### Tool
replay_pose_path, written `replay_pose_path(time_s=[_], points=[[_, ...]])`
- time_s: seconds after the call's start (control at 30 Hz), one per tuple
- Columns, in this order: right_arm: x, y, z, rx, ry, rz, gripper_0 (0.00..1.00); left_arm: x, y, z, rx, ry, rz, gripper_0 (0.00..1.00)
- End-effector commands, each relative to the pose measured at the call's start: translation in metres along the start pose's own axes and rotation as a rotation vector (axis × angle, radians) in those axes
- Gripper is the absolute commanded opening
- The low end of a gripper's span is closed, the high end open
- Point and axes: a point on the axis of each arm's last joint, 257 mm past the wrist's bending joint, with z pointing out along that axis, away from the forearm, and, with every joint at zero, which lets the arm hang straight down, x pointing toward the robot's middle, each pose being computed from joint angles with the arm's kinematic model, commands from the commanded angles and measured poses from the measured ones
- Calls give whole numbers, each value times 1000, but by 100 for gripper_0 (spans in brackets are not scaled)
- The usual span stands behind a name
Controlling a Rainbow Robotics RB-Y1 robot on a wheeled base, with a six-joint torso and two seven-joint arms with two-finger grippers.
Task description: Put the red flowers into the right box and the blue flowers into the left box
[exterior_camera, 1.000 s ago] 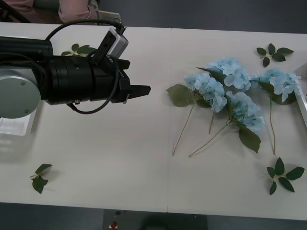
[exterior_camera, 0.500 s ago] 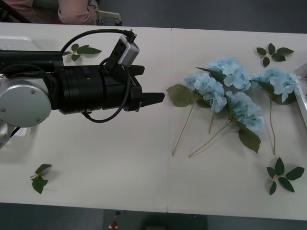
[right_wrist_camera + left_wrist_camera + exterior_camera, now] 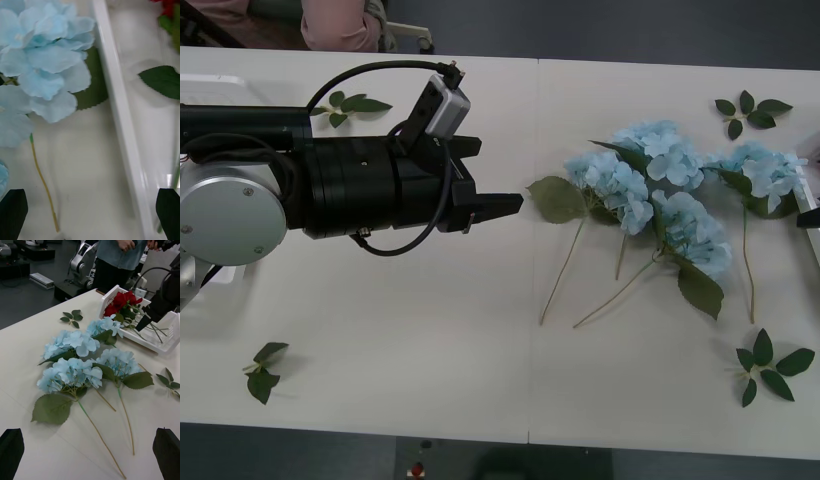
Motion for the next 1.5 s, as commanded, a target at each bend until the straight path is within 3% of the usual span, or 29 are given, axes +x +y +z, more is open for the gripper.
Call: replay_pose_path(time_s=[0.03,0.43,1.4,1.5], points=[[-18,29,9,-21,-60,-11,100,-9,2,-6,-7,-10,62,100],[-10,75,54,-1,-63,-64,100,-9,2,-6,-7,-10,62,100],[3,91,89,4,-73,-48,100,-9,2,-6,-7,-10,62,100],[5,91,90,5,-68,-48,67,-9,2,-6,-7,-10,62,100]])
